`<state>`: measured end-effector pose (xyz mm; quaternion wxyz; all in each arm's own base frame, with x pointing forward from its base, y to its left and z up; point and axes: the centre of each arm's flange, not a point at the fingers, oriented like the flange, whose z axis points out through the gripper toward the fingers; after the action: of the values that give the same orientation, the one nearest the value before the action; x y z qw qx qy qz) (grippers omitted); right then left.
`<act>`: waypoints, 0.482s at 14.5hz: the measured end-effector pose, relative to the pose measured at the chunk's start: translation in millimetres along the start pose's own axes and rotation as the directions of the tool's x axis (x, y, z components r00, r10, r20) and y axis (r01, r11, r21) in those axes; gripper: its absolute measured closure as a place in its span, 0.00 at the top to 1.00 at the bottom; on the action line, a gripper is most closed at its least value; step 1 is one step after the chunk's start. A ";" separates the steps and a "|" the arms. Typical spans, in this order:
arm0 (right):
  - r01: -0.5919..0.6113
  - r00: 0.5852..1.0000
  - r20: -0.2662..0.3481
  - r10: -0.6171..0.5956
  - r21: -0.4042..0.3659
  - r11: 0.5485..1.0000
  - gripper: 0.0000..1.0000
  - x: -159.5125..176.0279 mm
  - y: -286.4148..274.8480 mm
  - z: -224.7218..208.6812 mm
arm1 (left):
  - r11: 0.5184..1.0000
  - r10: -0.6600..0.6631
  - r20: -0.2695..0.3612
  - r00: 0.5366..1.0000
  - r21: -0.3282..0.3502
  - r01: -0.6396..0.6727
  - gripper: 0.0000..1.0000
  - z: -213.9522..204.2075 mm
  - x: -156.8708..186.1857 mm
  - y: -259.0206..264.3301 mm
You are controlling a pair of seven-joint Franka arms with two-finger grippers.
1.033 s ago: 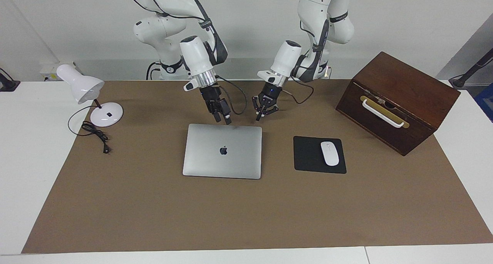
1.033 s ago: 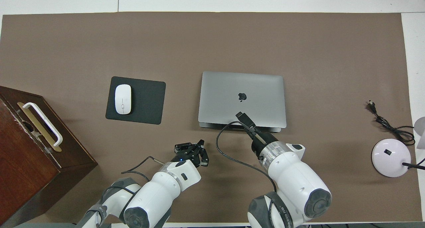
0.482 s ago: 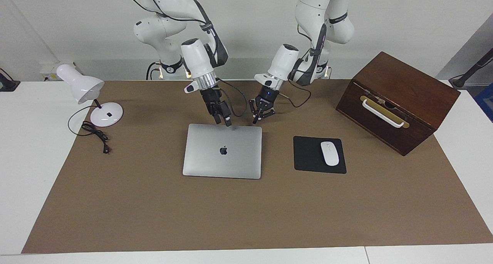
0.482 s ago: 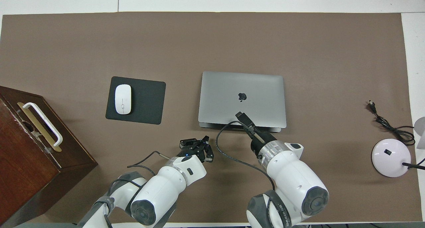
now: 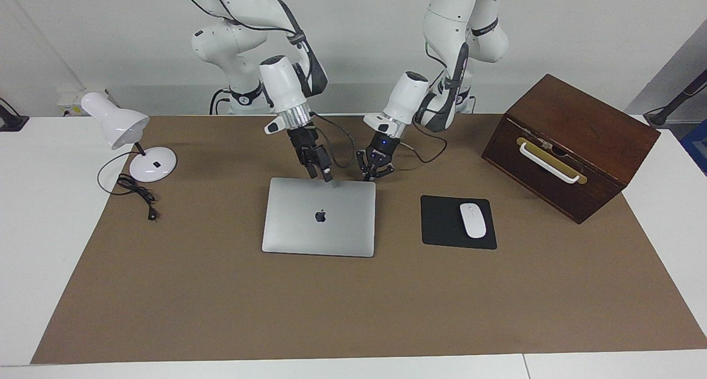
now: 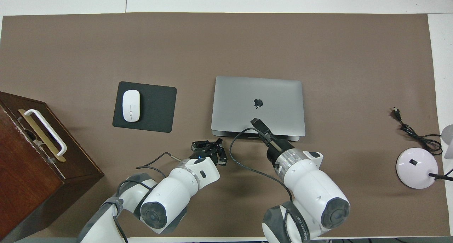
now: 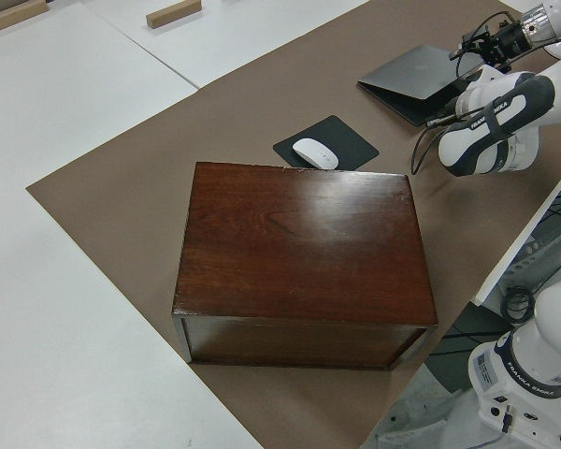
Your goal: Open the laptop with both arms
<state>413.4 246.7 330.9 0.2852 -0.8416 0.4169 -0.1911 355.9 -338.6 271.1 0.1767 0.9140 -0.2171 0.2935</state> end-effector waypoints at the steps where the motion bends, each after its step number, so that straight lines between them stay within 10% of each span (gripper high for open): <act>1: 0.000 1.000 0.000 0.000 -0.002 1.000 1.00 0.0 -0.1 1.8 | 1.000 0.002 0.000 1.000 0.000 -0.002 0.01 0.0 0.3 -0.3; 7: -0.001 1.000 0.000 0.001 -0.007 1.000 1.00 0.5 -0.4 6.1 | 1.000 0.007 -0.007 1.000 -0.004 -0.008 0.01 -0.4 3.3 1.1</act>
<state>417.3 248.4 326.6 0.2825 -0.8423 0.4181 -0.1897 357.6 -340.4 273.6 0.1781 0.9118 -0.2205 0.2970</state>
